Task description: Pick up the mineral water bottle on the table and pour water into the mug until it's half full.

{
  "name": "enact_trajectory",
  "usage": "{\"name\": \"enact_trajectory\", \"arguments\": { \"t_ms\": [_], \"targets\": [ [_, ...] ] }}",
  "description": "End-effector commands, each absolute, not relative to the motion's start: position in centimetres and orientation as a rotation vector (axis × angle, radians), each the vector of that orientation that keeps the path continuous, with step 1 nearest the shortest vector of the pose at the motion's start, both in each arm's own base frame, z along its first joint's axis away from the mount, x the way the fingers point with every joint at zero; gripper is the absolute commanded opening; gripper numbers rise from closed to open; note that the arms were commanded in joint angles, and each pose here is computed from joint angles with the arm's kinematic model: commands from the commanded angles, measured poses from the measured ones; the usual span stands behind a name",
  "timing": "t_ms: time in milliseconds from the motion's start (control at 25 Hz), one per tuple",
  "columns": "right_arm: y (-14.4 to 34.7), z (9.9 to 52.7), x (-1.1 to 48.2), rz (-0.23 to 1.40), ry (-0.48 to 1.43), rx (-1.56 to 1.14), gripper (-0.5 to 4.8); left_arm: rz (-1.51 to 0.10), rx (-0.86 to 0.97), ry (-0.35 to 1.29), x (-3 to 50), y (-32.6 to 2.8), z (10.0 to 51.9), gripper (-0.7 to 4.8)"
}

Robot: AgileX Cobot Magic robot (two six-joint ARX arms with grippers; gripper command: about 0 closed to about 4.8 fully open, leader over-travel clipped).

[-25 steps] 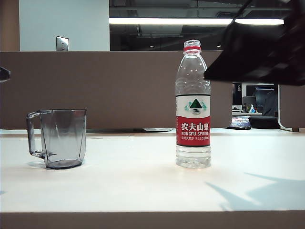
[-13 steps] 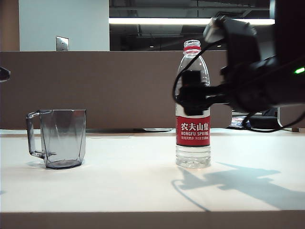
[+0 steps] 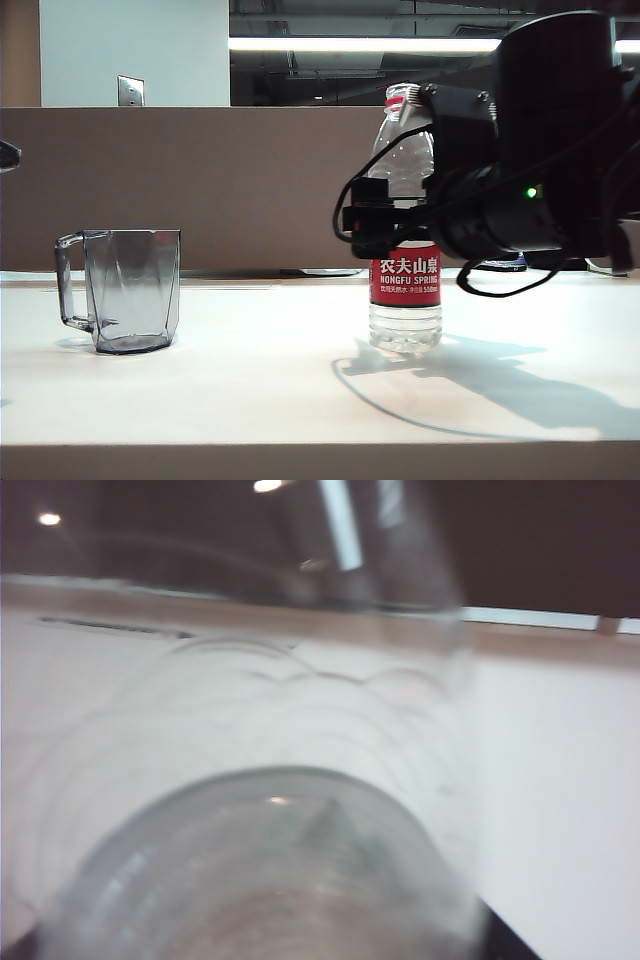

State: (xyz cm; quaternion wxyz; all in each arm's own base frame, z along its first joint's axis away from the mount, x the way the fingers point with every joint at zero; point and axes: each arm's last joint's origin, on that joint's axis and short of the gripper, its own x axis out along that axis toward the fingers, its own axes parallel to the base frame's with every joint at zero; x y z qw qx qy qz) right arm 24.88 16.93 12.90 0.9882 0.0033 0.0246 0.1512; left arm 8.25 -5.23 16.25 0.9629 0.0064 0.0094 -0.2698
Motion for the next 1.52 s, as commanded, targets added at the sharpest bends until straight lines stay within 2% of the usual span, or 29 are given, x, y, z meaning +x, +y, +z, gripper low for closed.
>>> {"name": "enact_trajectory", "arguments": {
  "t_ms": [40, 120, 160, 200, 240, 320, 400, 680, 1000, 1519],
  "targets": [
    [17.3, 13.5, 25.3, 0.311, 0.013, 0.033, 4.79, -0.551, 0.01, 0.01, 8.2, -5.2, 16.4, -0.05],
    [17.3, 13.6, 25.3, 0.311, 0.008, 0.036, 4.79, -0.551, 0.011, 0.01, 8.2, -5.2, 16.4, -0.05],
    [17.3, 13.5, 25.3, 0.311, 0.008, 0.036, 4.29, -0.551, 0.01, 0.01, 8.2, -5.2, 16.4, -0.05],
    [17.3, 13.5, 25.3, 0.313, 0.009, 0.035, 3.29, -0.551, 0.011, 0.01, 8.2, -5.2, 16.4, -0.05],
    [17.4, 13.5, 25.3, 0.319, 0.009, 0.035, 2.95, -0.551, 0.01, 0.01, 8.2, -5.2, 16.4, -0.05],
    [17.4, 13.6, 25.3, 0.32, 0.009, 0.036, 2.9, -0.551, 0.01, 0.01, 8.2, -5.2, 16.4, -0.05],
    [17.4, 13.6, 25.3, 0.32, 0.008, 0.035, 2.63, -0.551, 0.011, 0.01, 8.2, -5.2, 16.4, -0.05],
    [17.6, 13.9, 25.1, 0.348, -0.007, 0.019, 2.63, -0.526, 0.01, 0.01, 8.4, -5.0, 16.4, -0.05],
    [18.7, 15.3, 25.4, 0.391, -0.02, -0.033, 2.59, -0.394, 0.01, 0.01, 8.9, -3.9, 16.4, -0.05],
    [23.7, 18.8, 28.2, 0.492, -0.006, -0.557, 2.59, -0.33, 0.009, 0.01, 9.2, -3.3, 16.4, -0.05]
  ]
}}
